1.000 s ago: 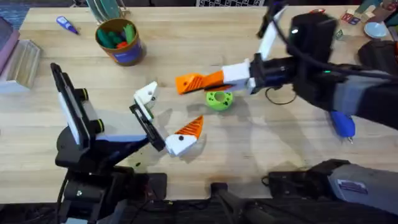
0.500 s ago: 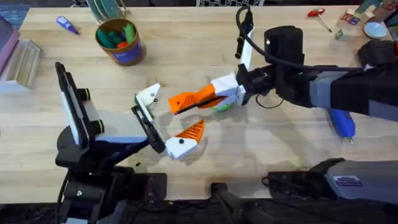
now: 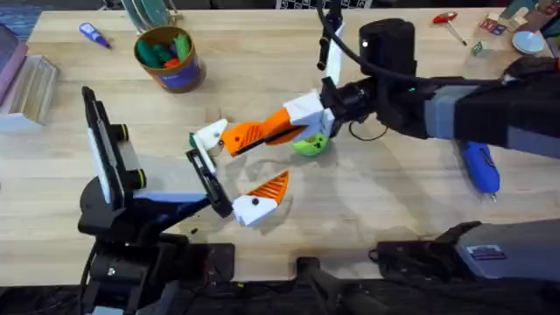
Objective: Pick up the gripper from the table and insert it into the empty holder that is missing its gripper. Then pick up a screw, insert it into the mounting hole, and use the screwdriver to tighten it. Finally, clean up the table by picking up the vegetable and placing it into the bucket.
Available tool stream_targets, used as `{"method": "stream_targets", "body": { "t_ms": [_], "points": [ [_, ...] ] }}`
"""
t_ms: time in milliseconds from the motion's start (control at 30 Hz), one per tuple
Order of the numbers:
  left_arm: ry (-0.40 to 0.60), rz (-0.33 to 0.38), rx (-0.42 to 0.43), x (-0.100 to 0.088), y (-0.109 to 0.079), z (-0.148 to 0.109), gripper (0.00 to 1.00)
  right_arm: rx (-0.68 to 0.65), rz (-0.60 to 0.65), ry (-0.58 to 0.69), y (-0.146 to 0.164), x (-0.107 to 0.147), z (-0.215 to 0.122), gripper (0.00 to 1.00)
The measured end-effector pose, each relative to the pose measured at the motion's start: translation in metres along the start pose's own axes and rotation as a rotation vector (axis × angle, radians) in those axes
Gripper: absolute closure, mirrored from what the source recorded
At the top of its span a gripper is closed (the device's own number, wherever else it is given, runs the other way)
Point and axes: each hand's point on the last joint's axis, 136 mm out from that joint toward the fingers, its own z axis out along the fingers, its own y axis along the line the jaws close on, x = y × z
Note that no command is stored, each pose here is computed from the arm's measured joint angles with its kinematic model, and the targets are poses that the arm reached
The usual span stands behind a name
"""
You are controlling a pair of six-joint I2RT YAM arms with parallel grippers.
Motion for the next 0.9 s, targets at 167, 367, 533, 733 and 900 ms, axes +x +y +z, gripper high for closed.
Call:
{"method": "stream_targets", "body": {
  "t_ms": [167,367,533,733,900],
  "points": [
    [0.001,-0.006,0.003,0.0,0.0,0.0,0.015,-0.003,0.062,0.024,-0.013,-0.001,0.004,0.991],
    [0.001,-0.011,0.002,0.0,0.0,0.0,0.015,-0.012,0.064,0.051,-0.012,-0.005,0.012,0.992],
    [0.0,-0.011,-0.001,0.0,0.0,0.0,0.015,-0.013,0.07,0.058,-0.012,-0.011,0.015,0.992],
    [0.0,-0.011,-0.001,0.0,0.0,0.0,0.015,-0.002,0.079,0.06,-0.013,-0.017,0.023,0.992],
    [0.0,-0.011,-0.004,0.0,0.001,0.0,0.015,0.021,0.065,0.043,-0.011,-0.024,0.032,0.992]
  ]
}}
